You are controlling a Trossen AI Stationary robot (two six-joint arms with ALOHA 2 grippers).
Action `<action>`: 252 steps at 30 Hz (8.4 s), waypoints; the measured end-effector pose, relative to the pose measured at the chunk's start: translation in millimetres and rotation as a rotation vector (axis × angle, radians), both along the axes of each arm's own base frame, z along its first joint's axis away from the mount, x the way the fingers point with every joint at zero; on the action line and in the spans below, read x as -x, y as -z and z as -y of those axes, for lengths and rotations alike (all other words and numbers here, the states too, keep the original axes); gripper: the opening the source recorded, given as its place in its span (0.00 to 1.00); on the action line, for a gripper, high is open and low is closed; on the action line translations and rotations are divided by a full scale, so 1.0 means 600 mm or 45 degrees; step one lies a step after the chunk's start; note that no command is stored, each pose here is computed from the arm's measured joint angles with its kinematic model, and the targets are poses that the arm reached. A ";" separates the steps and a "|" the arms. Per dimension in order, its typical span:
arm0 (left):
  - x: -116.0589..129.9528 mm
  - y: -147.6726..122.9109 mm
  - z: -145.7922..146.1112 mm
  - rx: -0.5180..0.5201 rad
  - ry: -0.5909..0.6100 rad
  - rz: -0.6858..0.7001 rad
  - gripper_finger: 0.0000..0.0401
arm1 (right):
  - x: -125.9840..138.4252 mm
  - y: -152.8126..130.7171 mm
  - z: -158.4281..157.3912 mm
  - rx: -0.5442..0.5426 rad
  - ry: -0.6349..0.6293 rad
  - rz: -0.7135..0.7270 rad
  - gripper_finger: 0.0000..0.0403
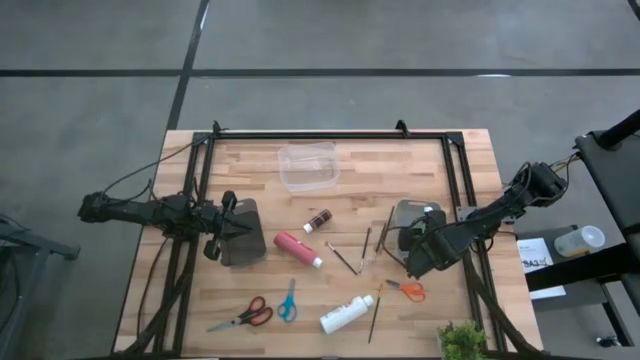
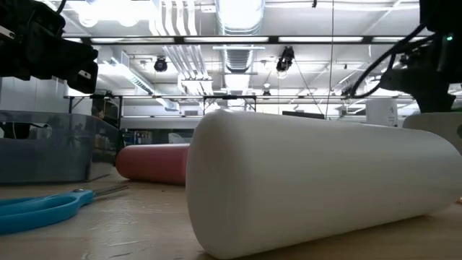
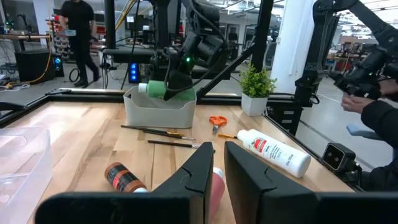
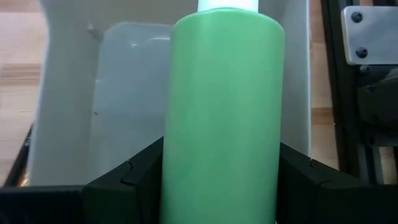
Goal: Pick & Place Paint Supplies
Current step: Put the green paint bottle into the gray bin, then put the orange paint bottle into the gray bin
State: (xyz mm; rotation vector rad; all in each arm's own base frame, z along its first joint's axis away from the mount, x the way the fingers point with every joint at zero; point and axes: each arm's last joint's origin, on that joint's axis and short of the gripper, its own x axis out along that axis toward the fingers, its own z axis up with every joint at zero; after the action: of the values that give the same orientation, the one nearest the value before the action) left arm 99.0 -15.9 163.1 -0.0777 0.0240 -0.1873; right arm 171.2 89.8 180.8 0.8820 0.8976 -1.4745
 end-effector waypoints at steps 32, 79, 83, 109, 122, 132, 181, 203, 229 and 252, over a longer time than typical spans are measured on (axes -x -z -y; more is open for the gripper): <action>0.000 0.000 0.000 0.000 0.000 0.000 0.13 | 0.000 0.019 -0.001 -0.055 0.005 0.038 0.53; 0.000 0.000 0.000 0.000 0.000 0.000 0.13 | 0.002 -0.021 0.004 0.015 -0.001 0.147 0.70; 0.000 0.000 0.000 0.000 0.000 0.000 0.13 | -0.006 -0.063 0.008 0.134 -0.210 0.248 0.70; 0.000 0.000 0.000 0.000 0.000 0.000 0.13 | -0.186 -0.123 0.081 0.746 -1.864 0.182 0.70; -0.002 0.004 0.000 -0.005 0.000 -0.034 0.13 | -0.238 -0.081 0.110 0.793 -2.173 0.128 0.70; -0.002 0.003 0.000 -0.005 0.000 -0.033 0.13 | -0.274 -0.040 0.146 0.729 -2.229 0.251 0.70; -0.002 0.003 0.000 -0.005 0.000 -0.032 0.13 | -0.392 0.099 0.210 0.314 -2.335 0.117 0.65; -0.002 0.003 0.000 -0.005 0.000 -0.032 0.13 | -0.390 0.097 0.208 0.243 -2.274 0.203 0.35; -0.003 0.004 0.000 -0.006 0.000 -0.038 0.13 | -0.255 -0.102 0.127 0.259 -1.259 0.337 0.36; -0.004 0.006 0.001 -0.009 0.000 -0.058 0.13 | -0.124 -0.083 0.003 0.163 -0.524 0.326 0.36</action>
State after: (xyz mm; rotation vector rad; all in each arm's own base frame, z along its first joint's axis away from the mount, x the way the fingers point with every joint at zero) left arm 101.5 -16.2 159.4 -0.0752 0.0697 -0.1852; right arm 245.9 88.3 230.3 0.7202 0.7318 -1.0255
